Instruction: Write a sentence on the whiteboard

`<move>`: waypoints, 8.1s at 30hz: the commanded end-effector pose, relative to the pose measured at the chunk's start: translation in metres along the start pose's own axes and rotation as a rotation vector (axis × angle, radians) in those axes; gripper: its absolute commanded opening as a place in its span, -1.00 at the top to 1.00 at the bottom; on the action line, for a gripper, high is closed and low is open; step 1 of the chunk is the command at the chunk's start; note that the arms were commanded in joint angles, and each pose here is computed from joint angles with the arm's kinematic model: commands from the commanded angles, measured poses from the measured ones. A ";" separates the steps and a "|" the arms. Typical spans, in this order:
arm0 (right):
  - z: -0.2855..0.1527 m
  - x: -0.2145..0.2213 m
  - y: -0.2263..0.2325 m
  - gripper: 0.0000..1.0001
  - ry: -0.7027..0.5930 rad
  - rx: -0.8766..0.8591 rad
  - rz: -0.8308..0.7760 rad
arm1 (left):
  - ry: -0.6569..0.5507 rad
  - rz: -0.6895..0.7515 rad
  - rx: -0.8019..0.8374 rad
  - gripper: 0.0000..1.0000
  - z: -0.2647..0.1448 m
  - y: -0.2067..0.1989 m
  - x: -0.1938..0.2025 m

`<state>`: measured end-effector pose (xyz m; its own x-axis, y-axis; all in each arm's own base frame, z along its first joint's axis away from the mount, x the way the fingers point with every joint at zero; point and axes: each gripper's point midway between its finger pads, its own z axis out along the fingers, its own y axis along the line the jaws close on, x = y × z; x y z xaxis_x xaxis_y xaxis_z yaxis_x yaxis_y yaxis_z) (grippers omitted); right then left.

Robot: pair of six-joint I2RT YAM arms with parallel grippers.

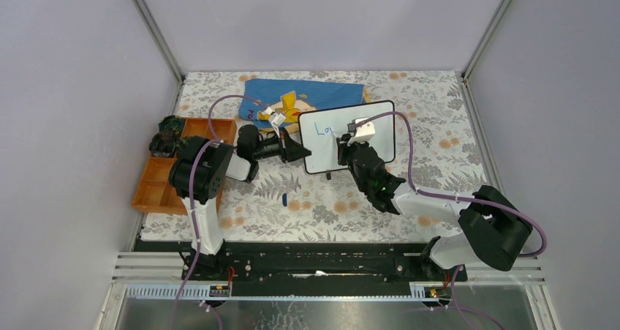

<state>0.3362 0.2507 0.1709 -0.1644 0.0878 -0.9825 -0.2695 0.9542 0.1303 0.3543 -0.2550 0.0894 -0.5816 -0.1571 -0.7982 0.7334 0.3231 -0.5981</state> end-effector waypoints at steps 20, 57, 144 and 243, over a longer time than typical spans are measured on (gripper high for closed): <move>0.010 -0.046 -0.012 1.00 -0.097 0.063 0.030 | 0.074 -0.051 -0.034 1.00 0.001 0.006 0.027; 0.003 -0.043 -0.013 1.00 -0.101 0.012 0.130 | 0.088 -0.049 -0.033 1.00 0.002 0.005 0.030; -0.005 -0.011 -0.049 1.00 0.009 0.128 0.061 | 0.106 -0.044 -0.040 1.00 0.004 0.005 0.034; 0.000 -0.083 -0.067 1.00 -0.154 0.068 0.206 | 0.141 -0.059 -0.060 1.00 0.005 0.010 0.048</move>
<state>0.3567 0.1816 0.2091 -0.1603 0.2817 -0.9460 -0.1868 0.9324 0.3093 0.3515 -0.2623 0.0873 -0.5762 -0.1168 -0.8090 0.7473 0.3257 -0.5792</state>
